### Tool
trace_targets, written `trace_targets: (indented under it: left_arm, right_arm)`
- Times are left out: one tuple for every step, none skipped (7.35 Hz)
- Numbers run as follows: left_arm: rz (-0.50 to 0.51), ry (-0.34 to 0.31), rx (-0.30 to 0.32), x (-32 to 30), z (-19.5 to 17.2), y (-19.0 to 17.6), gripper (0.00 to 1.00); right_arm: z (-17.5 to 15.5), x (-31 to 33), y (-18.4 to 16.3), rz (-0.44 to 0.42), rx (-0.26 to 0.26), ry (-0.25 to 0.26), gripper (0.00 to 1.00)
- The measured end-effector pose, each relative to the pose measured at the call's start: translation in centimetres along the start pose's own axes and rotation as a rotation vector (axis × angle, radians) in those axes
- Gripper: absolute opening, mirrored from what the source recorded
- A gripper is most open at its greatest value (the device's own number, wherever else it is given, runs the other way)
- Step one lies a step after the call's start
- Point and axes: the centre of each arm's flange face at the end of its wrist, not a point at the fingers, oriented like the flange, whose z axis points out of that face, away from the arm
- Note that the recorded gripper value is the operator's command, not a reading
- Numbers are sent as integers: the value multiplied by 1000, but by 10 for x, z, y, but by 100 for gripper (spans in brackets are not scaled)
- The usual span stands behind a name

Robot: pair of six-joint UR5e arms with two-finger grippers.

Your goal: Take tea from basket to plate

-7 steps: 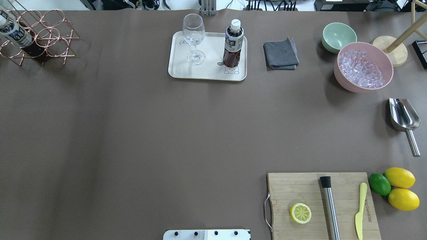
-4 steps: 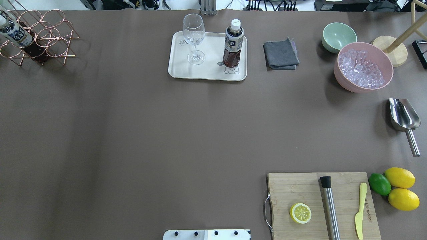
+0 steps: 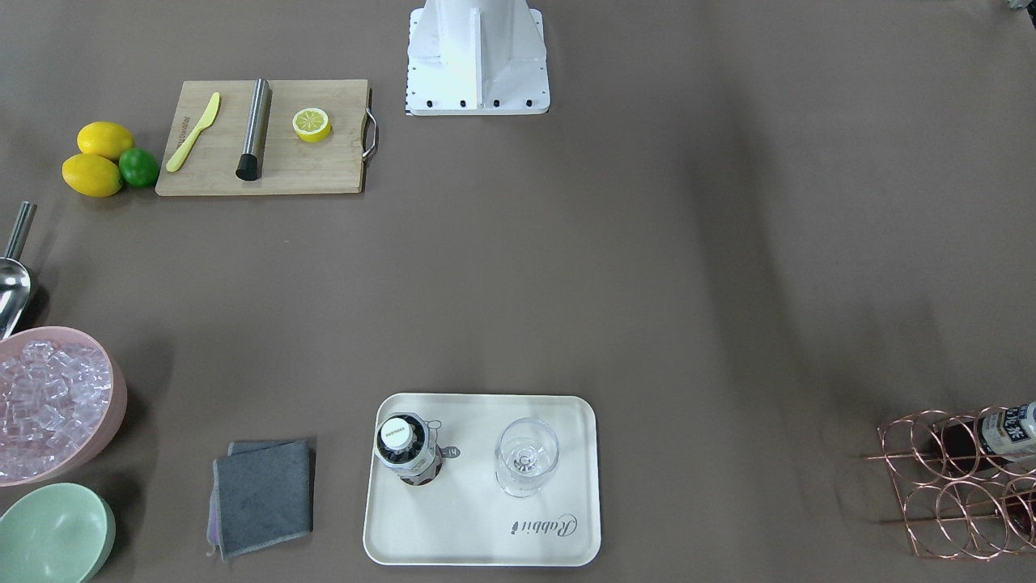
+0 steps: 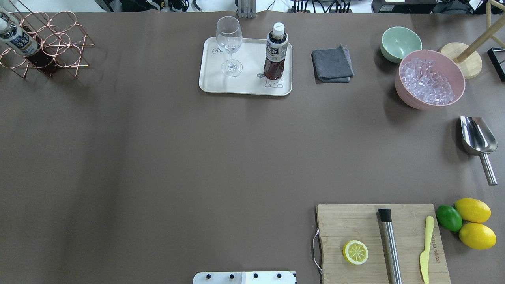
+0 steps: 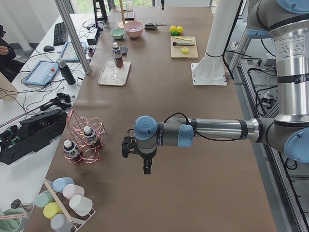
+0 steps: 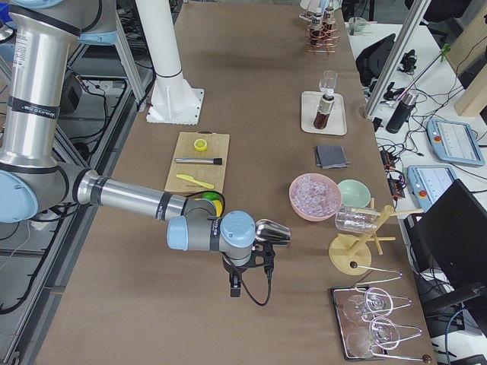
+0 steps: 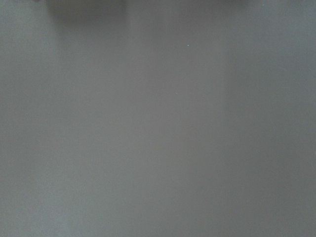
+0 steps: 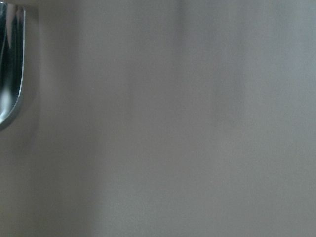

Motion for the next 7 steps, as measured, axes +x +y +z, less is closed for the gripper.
trace_targets:
  left_arm:
    - [-1,1,-1,0,0,1,97]
    - [-3,2,-3,-1,1,1,97]
    - [-4,2,-4,-1,2,2,97]
    - [-5,1,-5,-2,2,2,97]
    - [-6,-1,-6,-3,3,3,97]
    - [-6,-2,-6,-3,3,3,97]
    - [-6,-2,-7,-3,3,3,97]
  right_arm:
    - [0,0,0,-1,0,0,100]
    - [0,0,0,0,0,0,100]
    - [1,1,0,0,-1,1,100]
    - [1,1,0,0,-1,1,100]
    - [2,2,1,1,-2,1,100]
    - [2,2,1,1,-2,2,100]
    - [2,2,1,1,-2,2,100]
